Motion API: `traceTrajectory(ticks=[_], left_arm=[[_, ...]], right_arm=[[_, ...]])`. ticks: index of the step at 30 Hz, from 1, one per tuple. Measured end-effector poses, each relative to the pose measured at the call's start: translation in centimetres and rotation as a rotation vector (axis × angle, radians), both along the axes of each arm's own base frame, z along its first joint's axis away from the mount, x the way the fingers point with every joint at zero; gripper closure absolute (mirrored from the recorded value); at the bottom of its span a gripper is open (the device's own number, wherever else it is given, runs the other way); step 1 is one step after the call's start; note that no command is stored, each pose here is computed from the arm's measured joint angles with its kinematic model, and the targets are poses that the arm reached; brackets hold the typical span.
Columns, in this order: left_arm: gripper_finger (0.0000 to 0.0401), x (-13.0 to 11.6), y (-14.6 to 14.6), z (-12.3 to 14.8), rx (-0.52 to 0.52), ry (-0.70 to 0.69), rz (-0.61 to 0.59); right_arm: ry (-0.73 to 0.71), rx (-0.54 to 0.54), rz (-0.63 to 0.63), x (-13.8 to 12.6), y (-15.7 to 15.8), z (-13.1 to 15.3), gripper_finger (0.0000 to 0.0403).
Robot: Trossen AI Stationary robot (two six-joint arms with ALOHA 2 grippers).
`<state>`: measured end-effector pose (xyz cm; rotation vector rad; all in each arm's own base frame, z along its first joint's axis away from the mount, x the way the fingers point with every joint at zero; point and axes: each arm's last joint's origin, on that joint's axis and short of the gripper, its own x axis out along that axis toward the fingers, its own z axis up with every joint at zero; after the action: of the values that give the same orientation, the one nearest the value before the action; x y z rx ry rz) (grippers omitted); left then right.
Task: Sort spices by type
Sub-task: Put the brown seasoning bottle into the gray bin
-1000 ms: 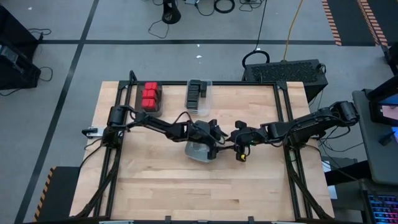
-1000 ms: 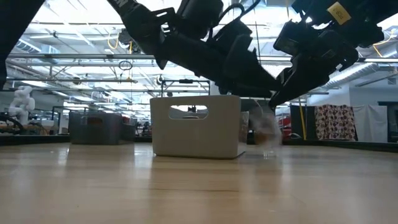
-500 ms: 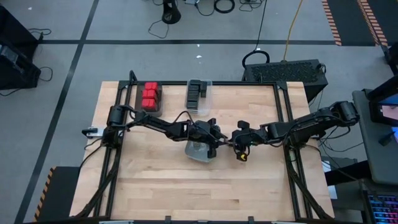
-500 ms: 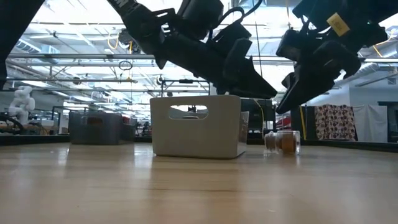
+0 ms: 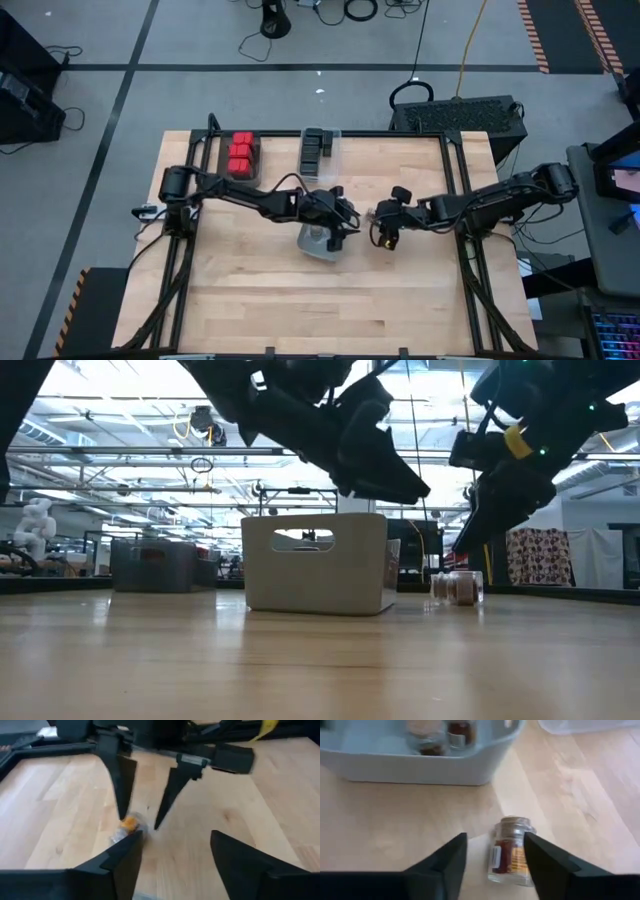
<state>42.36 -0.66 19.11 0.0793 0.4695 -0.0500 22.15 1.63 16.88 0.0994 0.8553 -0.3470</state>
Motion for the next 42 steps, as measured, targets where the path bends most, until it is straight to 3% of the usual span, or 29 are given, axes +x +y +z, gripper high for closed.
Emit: traceTrajectory(ticks=[8, 16, 24, 33, 42], left_arm=[[0.0118, -0.2, 0.0, 0.4, 0.001, 0.005, -0.002], [0.0115, -0.3, 0.0, 0.3, -0.022, 0.018, 0.006], [0.0115, -0.4, 0.0, 0.0, -0.022, 0.052, 0.006], [0.0115, -0.5, 0.0, -0.1, -0.021, 0.069, 0.006], [0.0115, -0.3, 0.1, 0.2, -0.013, 0.026, 0.003]], right_arm=[[0.107, 0.001, -0.124, -0.8, -2.3, -0.9, 0.0114], [0.166, -0.012, -0.184, -0.8, -4.5, -3.4, 0.0086], [0.190, -0.001, -0.192, -0.4, -5.6, -4.6, 0.0123], [0.189, 0.022, -0.191, -0.4, -5.7, -4.5, 0.0239], [0.155, 0.073, -0.126, -0.7, -5.3, -3.5, 0.0243]])
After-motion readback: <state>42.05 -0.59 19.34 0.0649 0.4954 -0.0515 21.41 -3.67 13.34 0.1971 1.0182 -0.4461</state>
